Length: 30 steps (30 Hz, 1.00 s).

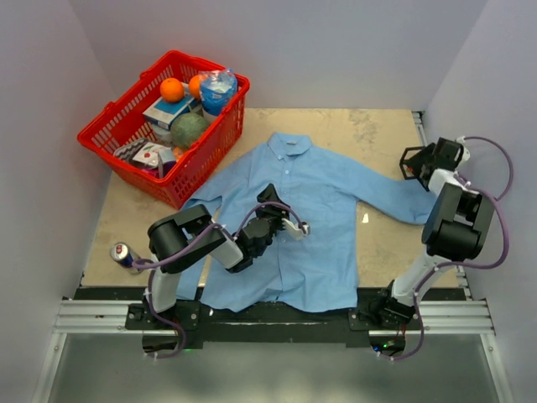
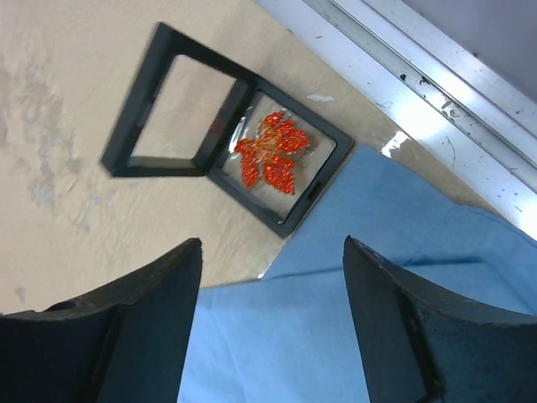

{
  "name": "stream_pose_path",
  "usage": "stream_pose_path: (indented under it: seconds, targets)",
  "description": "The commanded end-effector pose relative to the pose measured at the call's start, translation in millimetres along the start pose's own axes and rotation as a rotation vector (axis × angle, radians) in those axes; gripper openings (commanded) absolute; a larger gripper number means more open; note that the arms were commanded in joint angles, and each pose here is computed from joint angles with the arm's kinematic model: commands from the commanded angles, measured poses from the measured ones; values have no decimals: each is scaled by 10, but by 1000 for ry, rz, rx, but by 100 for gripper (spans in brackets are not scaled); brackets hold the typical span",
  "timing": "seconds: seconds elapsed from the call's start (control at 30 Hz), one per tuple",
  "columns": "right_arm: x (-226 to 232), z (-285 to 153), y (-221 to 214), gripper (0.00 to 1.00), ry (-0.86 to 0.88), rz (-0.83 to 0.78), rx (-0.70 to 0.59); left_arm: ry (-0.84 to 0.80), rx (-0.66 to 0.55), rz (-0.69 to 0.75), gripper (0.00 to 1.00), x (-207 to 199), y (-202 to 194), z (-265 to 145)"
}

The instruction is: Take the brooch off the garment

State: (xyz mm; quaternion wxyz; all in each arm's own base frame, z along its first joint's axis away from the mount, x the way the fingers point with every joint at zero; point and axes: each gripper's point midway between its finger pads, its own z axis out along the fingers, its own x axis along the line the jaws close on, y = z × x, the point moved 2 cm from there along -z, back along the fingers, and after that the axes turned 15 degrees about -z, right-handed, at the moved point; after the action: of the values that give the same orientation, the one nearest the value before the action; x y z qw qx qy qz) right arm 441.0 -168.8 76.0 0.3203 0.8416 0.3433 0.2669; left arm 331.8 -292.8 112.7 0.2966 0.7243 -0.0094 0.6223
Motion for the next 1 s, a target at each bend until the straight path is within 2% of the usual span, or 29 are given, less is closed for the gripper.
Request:
stream_pose_path:
  seconds: [0.0, 0.07, 0.13, 0.27, 0.3, 0.33, 0.37, 0.4, 0.47, 0.5, 0.53, 0.57, 0.6, 0.67, 0.7, 0.73, 0.8, 0.87, 0.93, 0.97]
  targets:
    - [209, -526, 562, 73, 97, -130, -95, 504, -227, -365, 61, 1198, 338, -242]
    - [341, -749, 593, 75, 164, -180, -101, 534, -239, -393, 77, 1300, 367, -264]
    - [579, -918, 550, 75, 265, -253, -81, 545, -246, -398, 78, 1373, 382, -262]
    - [838, -1243, 243, 77, 337, -502, 76, 587, -260, -408, 85, 1598, 400, -290]
    - [980, -1350, 243, 79, 359, -542, 77, 592, -264, -407, 86, 1642, 406, -293]
    - [1018, -1405, 227, 79, 346, -564, 83, 607, -263, -413, 87, 1711, 401, -280]
    - [929, -1431, 223, 80, 254, -588, 96, 627, -266, -425, 87, 1830, 404, -299]
    - [1061, -1542, 280, 80, 245, -615, 67, 614, -259, -431, 88, 1854, 409, -260]
    - [1041, -1626, 359, 84, 162, -646, 49, 660, -251, -470, 90, 2143, 402, -246]
    - [1142, -1727, 470, 85, 175, -653, 8, 630, -220, -484, 90, 2157, 376, -168]
    - [1176, -1788, 548, 86, 182, -647, -18, 654, -211, -506, 92, 2334, 377, -123]
    - [1218, -1843, 636, 87, 192, -643, -48, 669, -212, -541, 98, 2527, 398, -153]
    - [1313, -1941, 760, 87, 221, -635, -90, 568, -155, -585, 99, 2430, 359, 3]
    - [1429, -2096, 926, 89, 258, -628, -149, 528, -151, -698, 99, 2870, 440, 62]
    - [1531, -2207, 1040, 90, 289, -630, -189, 336, -86, -754, 99, 2609, 423, 225]
    - [1565, -2276, 1088, 98, 306, -639, -212, 330, -100, -810, 99, 2882, 479, 230]
    - [1615, -2344, 1161, 98, 324, -644, -263, 248, -61, -896, 99, 2839, 477, 183]
    - [1658, -2460, 1242, 98, 357, -633, -325, 237, -58, -948, 99, 2862, 469, 59]
    - [1687, -2471, 1175, 99, 396, -634, -328, 241, -17, -1071, 99, 2722, 335, -34]
    - [1724, -2553, 1217, 99, 424, -621, -363, 270, -15, -1144, 99, 2782, 284, -127]
